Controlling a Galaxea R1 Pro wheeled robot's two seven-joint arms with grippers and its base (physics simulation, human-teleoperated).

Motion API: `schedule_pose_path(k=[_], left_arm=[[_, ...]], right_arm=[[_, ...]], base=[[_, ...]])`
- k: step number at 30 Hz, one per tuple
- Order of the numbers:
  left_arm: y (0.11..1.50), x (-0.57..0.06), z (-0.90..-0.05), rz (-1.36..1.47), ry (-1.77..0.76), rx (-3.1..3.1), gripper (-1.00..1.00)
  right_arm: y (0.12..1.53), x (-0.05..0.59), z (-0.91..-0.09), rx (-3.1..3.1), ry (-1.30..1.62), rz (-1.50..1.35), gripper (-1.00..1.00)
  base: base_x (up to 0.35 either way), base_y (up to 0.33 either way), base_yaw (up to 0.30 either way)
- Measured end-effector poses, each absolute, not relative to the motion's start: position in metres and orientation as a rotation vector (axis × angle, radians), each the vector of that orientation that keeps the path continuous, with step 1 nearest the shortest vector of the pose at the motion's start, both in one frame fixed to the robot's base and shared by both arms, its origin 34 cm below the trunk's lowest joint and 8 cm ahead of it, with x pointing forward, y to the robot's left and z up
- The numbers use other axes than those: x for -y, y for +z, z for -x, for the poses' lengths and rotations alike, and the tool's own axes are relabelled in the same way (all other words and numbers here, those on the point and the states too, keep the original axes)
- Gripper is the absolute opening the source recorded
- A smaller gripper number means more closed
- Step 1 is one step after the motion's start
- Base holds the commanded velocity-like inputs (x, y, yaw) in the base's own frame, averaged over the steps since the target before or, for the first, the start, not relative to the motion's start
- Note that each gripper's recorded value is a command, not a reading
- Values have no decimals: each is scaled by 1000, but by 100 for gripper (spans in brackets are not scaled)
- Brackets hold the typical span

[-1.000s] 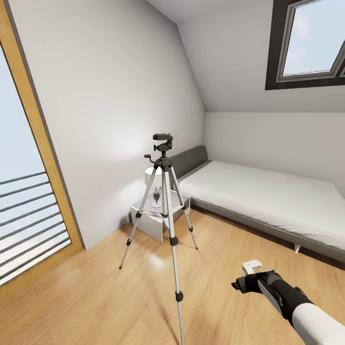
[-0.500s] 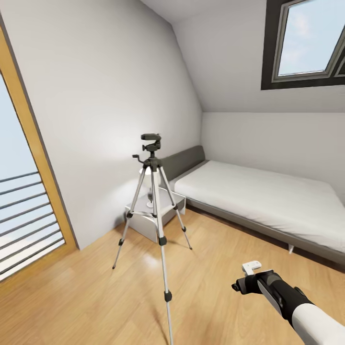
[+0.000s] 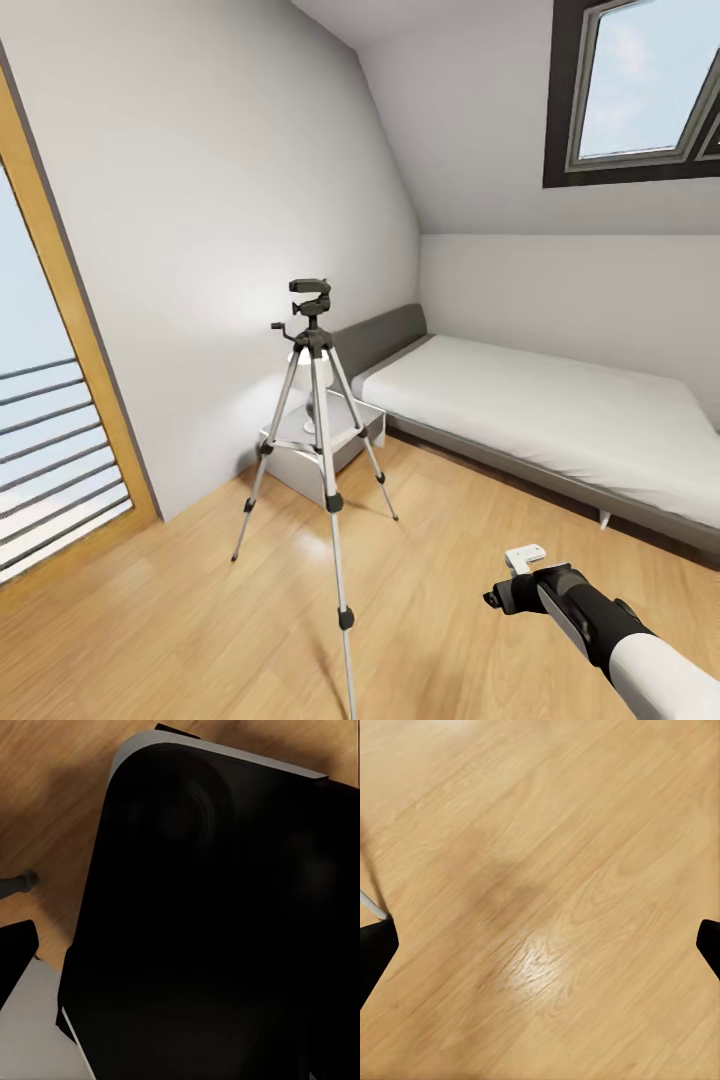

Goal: Attach the digital camera to the camera tripod in the bedroom.

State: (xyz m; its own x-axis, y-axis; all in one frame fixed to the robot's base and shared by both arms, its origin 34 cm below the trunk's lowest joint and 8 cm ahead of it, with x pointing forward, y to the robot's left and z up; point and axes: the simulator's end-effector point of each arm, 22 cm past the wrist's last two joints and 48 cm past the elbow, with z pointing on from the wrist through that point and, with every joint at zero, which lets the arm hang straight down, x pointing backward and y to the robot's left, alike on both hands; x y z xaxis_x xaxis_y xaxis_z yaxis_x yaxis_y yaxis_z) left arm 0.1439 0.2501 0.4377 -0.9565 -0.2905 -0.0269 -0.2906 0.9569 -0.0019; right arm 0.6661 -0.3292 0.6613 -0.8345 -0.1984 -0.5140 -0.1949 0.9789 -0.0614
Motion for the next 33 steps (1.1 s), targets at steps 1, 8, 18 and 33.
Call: schedule_pose_path(k=[1,8,18,33], left_arm=[[438,-250,-144,457,3,-3081,100],[438,-250,-144,456,2,-3081,100],[438,-250,-144,456,3,-3081,100],[438,-250,-144,460,4,-3081,100]], right_arm=[[661,329,-666,-2583,-9,277,100],[662,328,-667,-2582,-5,275,100],[626,353,-628,-2701,-36,222,100],[505,415,-415,-2949,-146,222,100]], base=[[0,-180,0],[0,-236,0],[0,-268,0],[0,-272,0]])
